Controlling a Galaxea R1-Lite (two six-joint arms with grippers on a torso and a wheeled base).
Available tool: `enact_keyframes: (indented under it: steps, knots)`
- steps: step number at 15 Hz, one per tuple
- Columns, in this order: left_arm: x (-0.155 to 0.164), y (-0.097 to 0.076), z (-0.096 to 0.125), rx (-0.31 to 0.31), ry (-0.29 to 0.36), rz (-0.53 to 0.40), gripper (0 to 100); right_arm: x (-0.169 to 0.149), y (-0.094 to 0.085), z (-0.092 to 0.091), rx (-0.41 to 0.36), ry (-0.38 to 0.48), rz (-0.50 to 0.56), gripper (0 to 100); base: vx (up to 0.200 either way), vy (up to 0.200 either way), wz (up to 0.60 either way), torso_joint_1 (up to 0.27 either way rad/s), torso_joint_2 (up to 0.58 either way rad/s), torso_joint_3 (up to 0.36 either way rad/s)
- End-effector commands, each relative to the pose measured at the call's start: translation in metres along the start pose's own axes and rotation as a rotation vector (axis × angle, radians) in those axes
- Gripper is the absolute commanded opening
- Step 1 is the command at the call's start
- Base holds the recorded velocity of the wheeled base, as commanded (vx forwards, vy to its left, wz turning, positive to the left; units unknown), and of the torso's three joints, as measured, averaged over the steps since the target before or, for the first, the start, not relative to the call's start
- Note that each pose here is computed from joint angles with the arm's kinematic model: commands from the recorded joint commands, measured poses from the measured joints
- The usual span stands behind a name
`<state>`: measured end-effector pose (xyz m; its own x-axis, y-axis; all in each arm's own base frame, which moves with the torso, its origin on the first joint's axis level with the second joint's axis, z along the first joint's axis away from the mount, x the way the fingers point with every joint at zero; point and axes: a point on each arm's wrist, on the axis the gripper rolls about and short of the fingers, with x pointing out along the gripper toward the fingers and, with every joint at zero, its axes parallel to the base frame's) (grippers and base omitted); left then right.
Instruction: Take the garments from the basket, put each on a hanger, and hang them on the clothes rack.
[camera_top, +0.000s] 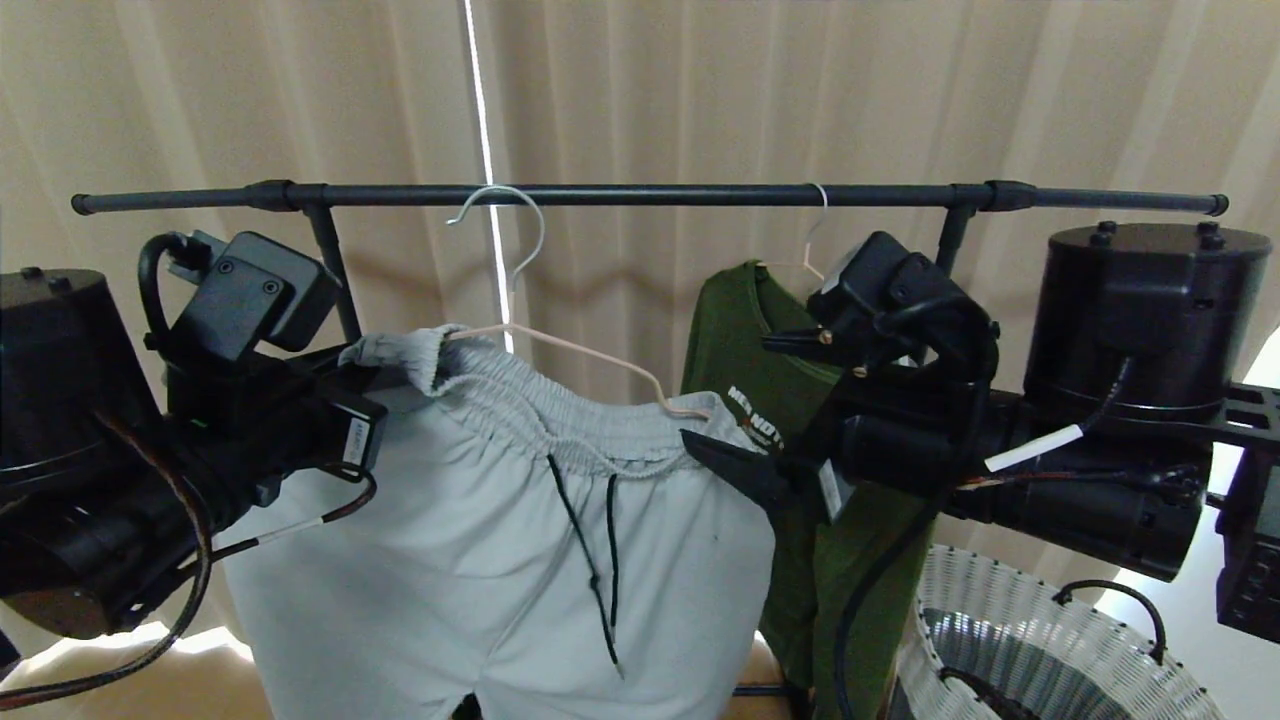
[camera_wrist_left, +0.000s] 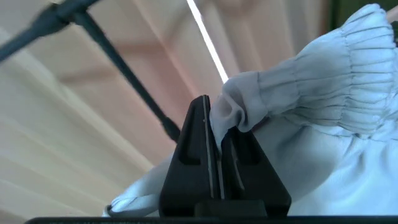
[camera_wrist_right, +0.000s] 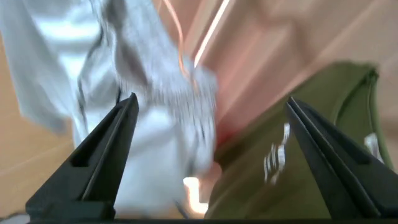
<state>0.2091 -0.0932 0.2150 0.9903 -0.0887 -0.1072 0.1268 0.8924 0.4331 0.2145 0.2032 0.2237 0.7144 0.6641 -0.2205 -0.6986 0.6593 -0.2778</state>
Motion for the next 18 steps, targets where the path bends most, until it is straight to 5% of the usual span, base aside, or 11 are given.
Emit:
enact_keyframes:
  steps: [1, 10, 11, 18]
  knots:
    - [0.001, -0.009, 0.002, -0.007, -0.008, -0.034, 0, 0.024, 0.008, 0.000, -0.006, 0.012, 0.026, 100, 0.000, 0.000, 0.00, 0.000, 0.00, 0.000]
    - [-0.005, -0.019, 0.008, -0.032, -0.064, -0.071, 0, 0.063, -0.003, -0.010, -0.073, -0.009, -0.092, 100, 0.000, 0.000, 0.00, 0.000, 0.00, 0.000]
    - [-0.005, -0.020, 0.009, -0.035, -0.074, -0.074, 0, 0.064, -0.002, -0.009, -0.073, -0.011, -0.092, 0, 0.000, 0.000, 0.00, 0.000, 0.00, 0.000]
    - [-0.007, -0.021, 0.005, -0.021, -0.072, -0.080, 0, 0.065, -0.001, -0.008, -0.072, -0.016, -0.090, 0, 0.000, 0.000, 0.00, 0.000, 0.00, 0.000]
